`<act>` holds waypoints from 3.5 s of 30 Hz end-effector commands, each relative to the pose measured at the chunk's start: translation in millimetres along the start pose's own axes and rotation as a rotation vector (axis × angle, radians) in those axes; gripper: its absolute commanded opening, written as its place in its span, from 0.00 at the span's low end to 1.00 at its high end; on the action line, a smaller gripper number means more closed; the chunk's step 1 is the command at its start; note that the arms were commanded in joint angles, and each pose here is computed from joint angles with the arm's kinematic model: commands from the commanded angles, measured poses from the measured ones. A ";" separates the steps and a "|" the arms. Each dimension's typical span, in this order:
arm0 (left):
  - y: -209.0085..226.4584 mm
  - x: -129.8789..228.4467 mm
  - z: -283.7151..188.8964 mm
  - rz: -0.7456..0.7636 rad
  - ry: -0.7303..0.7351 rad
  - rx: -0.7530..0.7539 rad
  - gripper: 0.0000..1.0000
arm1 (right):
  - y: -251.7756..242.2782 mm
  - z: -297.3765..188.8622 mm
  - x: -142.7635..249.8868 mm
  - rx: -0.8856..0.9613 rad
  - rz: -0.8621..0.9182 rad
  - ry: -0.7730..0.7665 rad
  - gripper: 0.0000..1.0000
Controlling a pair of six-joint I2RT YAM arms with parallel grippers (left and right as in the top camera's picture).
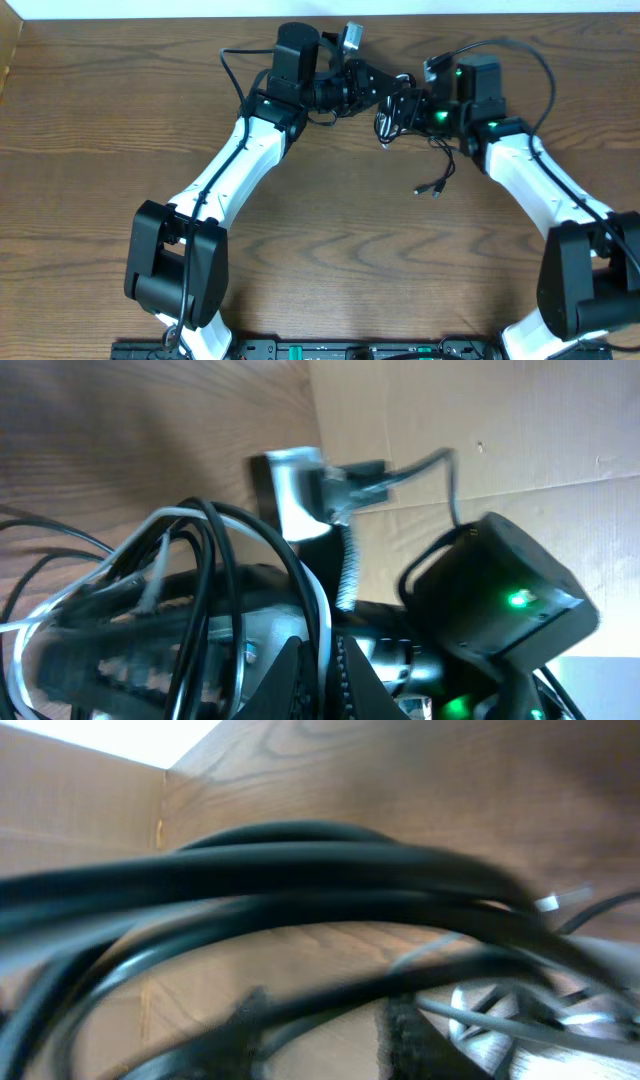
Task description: Untangle cables
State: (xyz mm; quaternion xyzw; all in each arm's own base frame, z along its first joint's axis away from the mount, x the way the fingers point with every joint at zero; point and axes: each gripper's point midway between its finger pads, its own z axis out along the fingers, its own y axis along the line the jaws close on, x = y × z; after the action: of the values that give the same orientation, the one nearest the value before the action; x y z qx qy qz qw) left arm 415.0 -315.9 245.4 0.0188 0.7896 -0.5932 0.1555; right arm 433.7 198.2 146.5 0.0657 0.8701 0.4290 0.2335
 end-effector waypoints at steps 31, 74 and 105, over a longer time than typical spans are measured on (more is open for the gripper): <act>169.9 6.5 -74.8 0.056 -0.145 -0.932 0.08 | 33.6 -239.2 -35.3 0.066 -0.145 -0.369 0.01; -107.2 -36.1 -34.3 0.234 -0.223 0.220 0.08 | 10.3 -110.5 8.3 0.089 -0.319 -0.001 0.74; -95.4 -41.8 -36.4 0.330 -0.251 0.165 0.08 | -40.1 -38.6 -6.1 0.284 -0.137 -0.047 0.01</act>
State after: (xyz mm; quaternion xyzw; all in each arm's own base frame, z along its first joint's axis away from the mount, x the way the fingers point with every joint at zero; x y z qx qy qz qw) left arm 427.1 -310.7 342.9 0.0462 0.7051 -0.6419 0.2979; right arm 414.7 161.5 132.7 0.0102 0.9146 0.3169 0.2509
